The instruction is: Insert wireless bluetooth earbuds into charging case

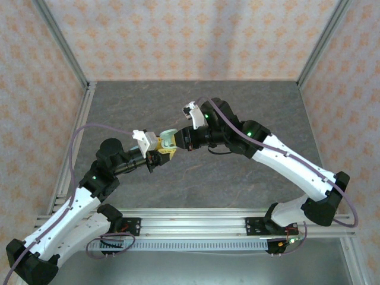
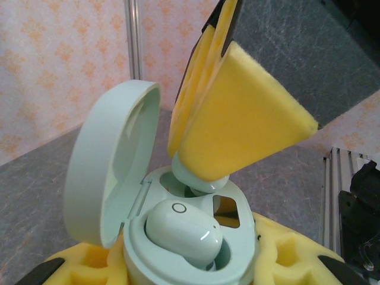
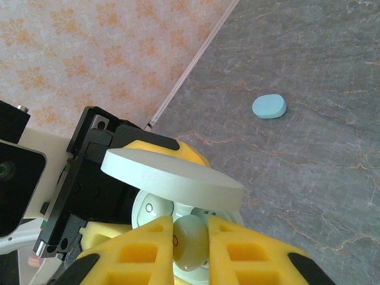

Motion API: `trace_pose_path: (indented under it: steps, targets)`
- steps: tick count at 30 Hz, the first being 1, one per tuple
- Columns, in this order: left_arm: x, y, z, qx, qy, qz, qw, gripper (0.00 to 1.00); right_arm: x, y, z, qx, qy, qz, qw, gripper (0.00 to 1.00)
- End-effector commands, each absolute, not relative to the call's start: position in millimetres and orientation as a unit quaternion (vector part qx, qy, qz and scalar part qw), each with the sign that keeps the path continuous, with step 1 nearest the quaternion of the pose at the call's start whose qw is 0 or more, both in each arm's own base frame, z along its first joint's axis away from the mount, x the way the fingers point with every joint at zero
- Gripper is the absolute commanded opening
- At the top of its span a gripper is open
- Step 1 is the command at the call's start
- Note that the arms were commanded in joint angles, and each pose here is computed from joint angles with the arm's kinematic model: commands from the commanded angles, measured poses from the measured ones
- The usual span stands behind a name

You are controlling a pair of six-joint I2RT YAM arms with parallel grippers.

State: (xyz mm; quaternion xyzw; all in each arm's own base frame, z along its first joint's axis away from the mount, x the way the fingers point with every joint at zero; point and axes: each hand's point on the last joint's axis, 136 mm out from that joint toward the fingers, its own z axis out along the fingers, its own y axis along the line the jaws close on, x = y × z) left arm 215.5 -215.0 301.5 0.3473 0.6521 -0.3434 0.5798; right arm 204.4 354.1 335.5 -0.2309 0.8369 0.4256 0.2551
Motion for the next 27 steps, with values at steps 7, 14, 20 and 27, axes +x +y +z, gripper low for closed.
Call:
trace_pose_path:
  steps: [7, 14, 20, 27]
  targets:
    - [211.0, -217.1, 327.8, 0.357, 0.620, -0.347, 0.607, 0.09, 211.3, 349.8, 337.8, -0.231, 0.843, 0.407, 0.265, 0.26]
    - [211.4, -217.3, 325.6, 0.357, 0.622, -0.347, 0.604, 0.09, 211.1, 348.0, 341.1, -0.231, 0.842, 0.405, 0.269, 0.33]
    - [211.8, -217.1, 326.6, 0.357, 0.622, -0.345, 0.605, 0.09, 208.9, 341.3, 355.9, -0.229, 0.839, 0.406, 0.281, 0.34]
    - [212.0, -219.1, 330.3, 0.361, 0.620, -0.349, 0.603, 0.09, 201.5, 324.4, 385.9, -0.230, 0.829, 0.406, 0.308, 0.34]
